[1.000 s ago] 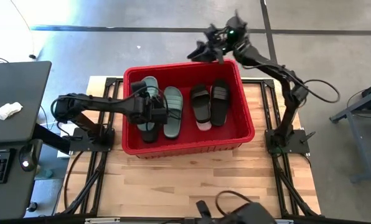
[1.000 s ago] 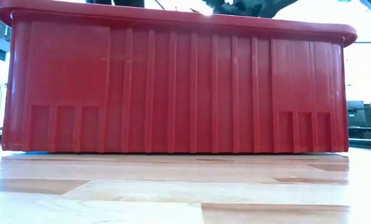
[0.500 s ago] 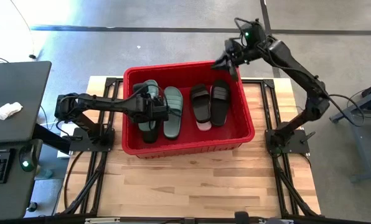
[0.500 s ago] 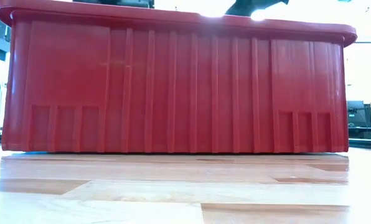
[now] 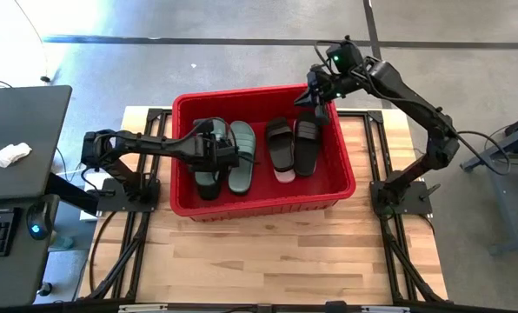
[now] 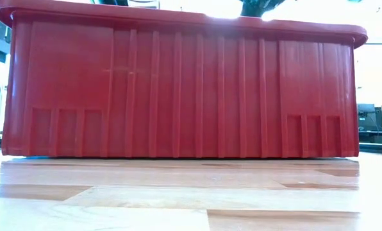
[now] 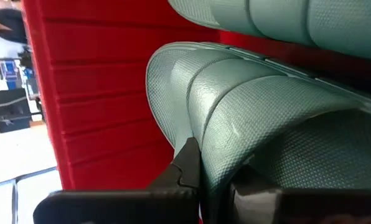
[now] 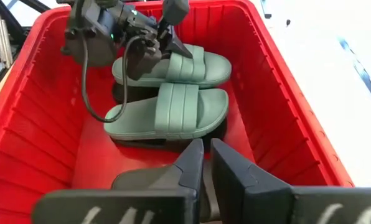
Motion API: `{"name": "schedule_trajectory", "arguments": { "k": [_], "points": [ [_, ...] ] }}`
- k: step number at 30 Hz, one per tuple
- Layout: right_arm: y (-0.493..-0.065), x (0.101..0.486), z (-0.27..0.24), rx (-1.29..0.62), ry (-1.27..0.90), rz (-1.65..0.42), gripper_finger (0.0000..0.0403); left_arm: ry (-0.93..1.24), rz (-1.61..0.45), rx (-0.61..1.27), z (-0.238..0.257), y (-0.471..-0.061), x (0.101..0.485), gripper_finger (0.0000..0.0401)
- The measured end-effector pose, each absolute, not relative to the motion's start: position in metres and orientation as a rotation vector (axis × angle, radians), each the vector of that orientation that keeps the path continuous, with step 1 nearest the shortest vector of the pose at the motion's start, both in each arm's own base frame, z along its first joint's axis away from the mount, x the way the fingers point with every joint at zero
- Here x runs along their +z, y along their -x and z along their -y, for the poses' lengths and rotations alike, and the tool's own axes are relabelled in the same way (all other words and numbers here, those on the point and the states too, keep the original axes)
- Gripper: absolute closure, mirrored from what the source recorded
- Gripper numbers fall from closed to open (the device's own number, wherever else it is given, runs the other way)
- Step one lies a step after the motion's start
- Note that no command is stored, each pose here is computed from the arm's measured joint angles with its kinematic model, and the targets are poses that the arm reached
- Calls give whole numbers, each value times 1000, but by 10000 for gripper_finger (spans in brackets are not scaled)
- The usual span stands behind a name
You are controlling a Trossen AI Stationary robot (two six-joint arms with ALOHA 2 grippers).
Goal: Pick and place slides into bin
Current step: Stack the green slipper on top of the black slipper in the red bin
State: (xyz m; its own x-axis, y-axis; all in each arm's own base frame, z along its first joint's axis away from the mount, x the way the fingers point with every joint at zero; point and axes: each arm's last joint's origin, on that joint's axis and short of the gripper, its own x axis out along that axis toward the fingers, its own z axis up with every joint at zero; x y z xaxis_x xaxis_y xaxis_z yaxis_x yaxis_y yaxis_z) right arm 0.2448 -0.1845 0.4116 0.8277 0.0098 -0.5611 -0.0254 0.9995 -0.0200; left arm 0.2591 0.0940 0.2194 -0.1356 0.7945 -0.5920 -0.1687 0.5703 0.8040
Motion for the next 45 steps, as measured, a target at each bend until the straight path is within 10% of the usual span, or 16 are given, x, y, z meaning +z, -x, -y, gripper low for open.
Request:
{"name": "schedule_trajectory", "arguments": {
  "k": [23,45],
  "points": [
    [-244,410,183,29,18,-612,382,-435,-1482,961,-94,-262,204,371],
    [-244,410,183,29,18,-613,382,-385,-1477,928,-93,-264,207,139]
  ]
}}
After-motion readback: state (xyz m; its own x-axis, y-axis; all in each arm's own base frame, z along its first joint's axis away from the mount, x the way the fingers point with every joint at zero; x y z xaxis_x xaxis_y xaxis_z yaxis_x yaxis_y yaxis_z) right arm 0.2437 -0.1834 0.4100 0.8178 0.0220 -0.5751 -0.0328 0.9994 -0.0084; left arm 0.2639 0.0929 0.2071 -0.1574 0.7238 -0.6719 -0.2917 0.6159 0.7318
